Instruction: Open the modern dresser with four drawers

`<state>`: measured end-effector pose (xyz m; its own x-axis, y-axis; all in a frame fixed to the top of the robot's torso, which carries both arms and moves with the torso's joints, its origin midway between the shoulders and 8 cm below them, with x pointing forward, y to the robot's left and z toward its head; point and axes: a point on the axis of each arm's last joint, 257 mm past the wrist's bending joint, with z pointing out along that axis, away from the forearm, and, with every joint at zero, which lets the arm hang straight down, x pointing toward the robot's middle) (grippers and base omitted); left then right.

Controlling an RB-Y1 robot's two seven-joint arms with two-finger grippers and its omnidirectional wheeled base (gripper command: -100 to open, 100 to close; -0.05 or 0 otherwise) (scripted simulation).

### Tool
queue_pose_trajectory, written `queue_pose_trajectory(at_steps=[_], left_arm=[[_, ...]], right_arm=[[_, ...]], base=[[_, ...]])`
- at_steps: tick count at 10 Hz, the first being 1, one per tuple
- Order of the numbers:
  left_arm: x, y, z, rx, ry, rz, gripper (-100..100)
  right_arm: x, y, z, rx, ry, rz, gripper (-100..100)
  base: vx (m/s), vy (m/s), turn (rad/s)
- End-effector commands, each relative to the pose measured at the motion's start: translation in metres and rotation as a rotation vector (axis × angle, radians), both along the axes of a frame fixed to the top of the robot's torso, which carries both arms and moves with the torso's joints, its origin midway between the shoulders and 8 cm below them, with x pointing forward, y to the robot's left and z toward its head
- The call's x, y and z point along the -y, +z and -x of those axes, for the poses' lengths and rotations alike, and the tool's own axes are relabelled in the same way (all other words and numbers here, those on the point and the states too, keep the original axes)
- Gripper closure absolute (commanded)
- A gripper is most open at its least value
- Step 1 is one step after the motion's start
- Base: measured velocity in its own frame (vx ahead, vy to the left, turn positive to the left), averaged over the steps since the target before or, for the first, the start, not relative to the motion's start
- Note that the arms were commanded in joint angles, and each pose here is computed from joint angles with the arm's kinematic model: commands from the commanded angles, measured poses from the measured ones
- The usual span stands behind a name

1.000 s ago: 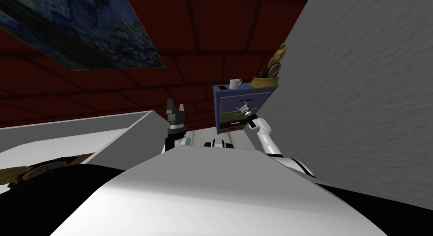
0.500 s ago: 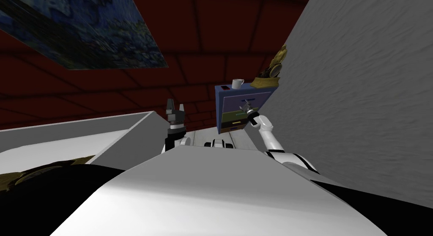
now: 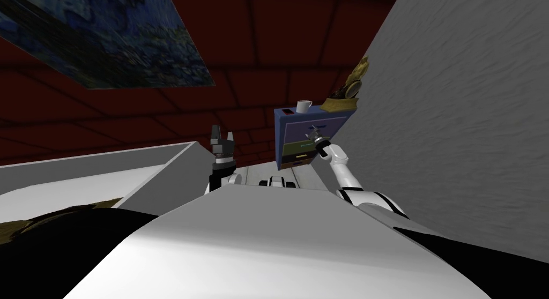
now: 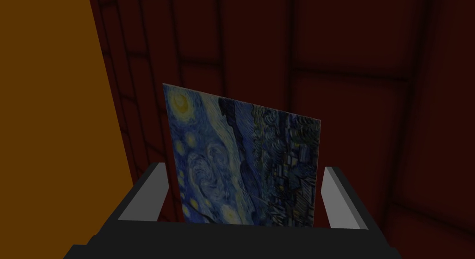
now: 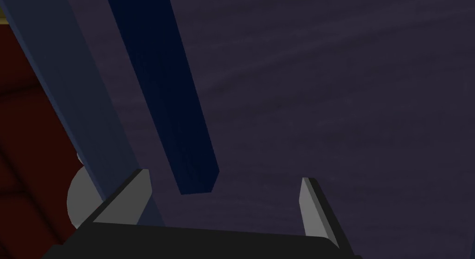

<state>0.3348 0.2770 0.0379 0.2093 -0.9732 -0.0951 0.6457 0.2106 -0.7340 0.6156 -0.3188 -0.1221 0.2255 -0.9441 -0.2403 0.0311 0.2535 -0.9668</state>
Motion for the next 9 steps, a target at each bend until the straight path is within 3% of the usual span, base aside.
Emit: queue_pose_trajectory(at_steps=[1,5,6,8,9], left_arm=[[0.000,0.000,0.000,0.000,0.000,0.000,0],[0.000,0.000,0.000,0.000,0.000,0.000,0],[0.000,0.000,0.000,0.000,0.000,0.000,0],[0.000,0.000,0.000,0.000,0.000,0.000,0],[0.000,0.000,0.000,0.000,0.000,0.000,0]], right_arm=[[0.000,0.004,0.000,0.004,0.006,0.000,100],[-0.001,0.007,0.001,0.004,0.022,0.000,100],[0.004,0.014,-0.002,0.018,0.010,0.002,100],[0.000,0.003,0.002,-0.003,0.029,0.001,100],[0.012,0.025,-0.004,0.017,0.020,0.006,-100]], base=[[-0.083,-0.006,-0.063],[-0.181,-0.016,-0.044],[-0.103,-0.016,-0.024],[-0.159,-0.062,-0.040],[-0.102,0.004,0.025]])
